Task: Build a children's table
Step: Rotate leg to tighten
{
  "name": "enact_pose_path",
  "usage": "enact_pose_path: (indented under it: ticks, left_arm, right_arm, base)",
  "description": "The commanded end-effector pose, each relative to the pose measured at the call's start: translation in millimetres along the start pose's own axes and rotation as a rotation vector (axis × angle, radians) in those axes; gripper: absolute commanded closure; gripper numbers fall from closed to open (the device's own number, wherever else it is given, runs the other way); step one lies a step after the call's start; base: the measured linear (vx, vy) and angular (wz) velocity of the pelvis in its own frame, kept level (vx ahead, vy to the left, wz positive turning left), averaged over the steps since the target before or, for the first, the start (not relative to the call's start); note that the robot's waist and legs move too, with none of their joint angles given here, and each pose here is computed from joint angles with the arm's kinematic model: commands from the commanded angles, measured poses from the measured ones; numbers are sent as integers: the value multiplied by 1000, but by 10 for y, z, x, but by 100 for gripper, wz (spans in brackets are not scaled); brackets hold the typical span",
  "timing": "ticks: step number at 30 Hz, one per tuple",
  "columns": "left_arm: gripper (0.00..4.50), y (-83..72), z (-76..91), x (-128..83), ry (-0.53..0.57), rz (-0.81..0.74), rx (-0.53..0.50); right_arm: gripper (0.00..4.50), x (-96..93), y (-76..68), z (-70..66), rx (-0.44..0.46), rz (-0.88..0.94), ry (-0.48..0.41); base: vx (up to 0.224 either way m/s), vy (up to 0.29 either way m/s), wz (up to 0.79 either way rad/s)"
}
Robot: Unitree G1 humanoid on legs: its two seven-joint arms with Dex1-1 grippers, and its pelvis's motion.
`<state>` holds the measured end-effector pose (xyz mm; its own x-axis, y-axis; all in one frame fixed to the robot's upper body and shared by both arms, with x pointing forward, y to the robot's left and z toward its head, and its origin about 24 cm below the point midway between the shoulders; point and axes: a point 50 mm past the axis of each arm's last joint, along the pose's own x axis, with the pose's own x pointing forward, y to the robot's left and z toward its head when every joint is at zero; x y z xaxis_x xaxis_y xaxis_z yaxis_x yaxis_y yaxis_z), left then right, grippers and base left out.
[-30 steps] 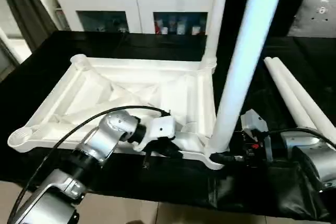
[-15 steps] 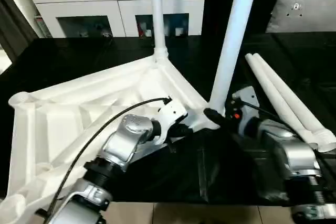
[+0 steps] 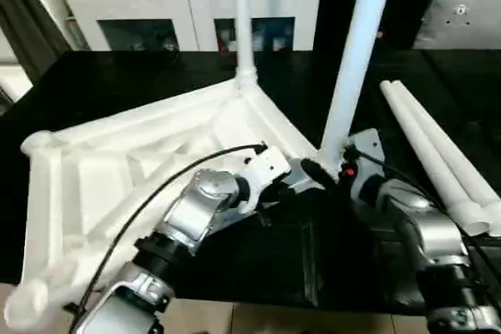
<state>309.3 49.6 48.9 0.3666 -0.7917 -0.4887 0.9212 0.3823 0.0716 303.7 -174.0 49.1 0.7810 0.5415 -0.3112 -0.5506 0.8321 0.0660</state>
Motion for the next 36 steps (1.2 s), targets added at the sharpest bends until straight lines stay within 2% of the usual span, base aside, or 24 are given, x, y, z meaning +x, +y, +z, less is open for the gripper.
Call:
enact_pose_path:
  ticks: [1, 3, 4, 8, 12, 13, 17, 19, 22, 25, 28, 30, 31, 32, 36]
  left_arm:
    - [450, 72, 151, -31, -42, 22, 78]
    - [450, 150, 114, -53, -19, 46, 122]
    - [450, 150, 114, -53, -19, 46, 122]
    - [450, 212, 127, -59, -42, 73, 153]
    - [450, 188, 177, -68, -117, 56, 115]
    - [407, 170, 183, -70, -127, 37, 109]
    - [383, 107, 177, -109, -154, 10, 104]
    - [360, 133, 169, -165, -171, 53, 97]
    - [356, 204, 157, -285, -174, 103, 88]
    - [356, 328, 97, -570, -150, 180, 64]
    - [356, 364, 44, -736, -124, 211, 57]
    - [356, 366, -26, -903, -86, 225, 54]
    - [356, 341, -85, -1032, -53, 221, 57]
    - [356, 341, -85, -1032, -53, 221, 57]
    - [356, 283, -99, -1181, -27, 218, 52]
  right_arm:
    - [6, -31, 30, 22, -17, 52, -15]
    - [6, -192, -74, -6, -27, 49, -5]
    - [6, -192, -74, -6, -27, 49, -5]
    - [6, -386, -120, -58, -6, 49, -13]
    - [6, -493, -71, -60, -11, 95, -51]
    - [0, -506, -62, -55, -9, 104, -58]
    - [0, -551, -2, 16, -10, 169, -91]
    - [0, -566, 45, 77, -5, 208, -112]
    - [0, -577, 127, 117, -2, 293, -113]
    - [0, -549, 241, 191, -11, 407, -122]
    - [0, -490, 242, 234, -23, 406, -137]
    - [0, -397, 200, 273, -42, 366, -148]
    - [0, -303, 134, 297, -58, 308, -147]
    - [0, -303, 134, 297, -58, 308, -147]
    - [0, -128, -61, 376, -85, 168, -163]
  base:
    - [0, 0, 0]
    - [0, 0, 0]
    - [0, 0, 0]
    - [0, 0, 0]
    - [0, 0, 0]
    - [0, 0, 0]
    - [0, 0, 0]
    - [0, 0, 0]
    - [0, 0, 0]
    - [0, 0, 0]
    - [0, 0, 0]
    - [0, 0, 0]
    - [0, 0, 0]
    - [0, 0, 0]
    - [0, 0, 0]
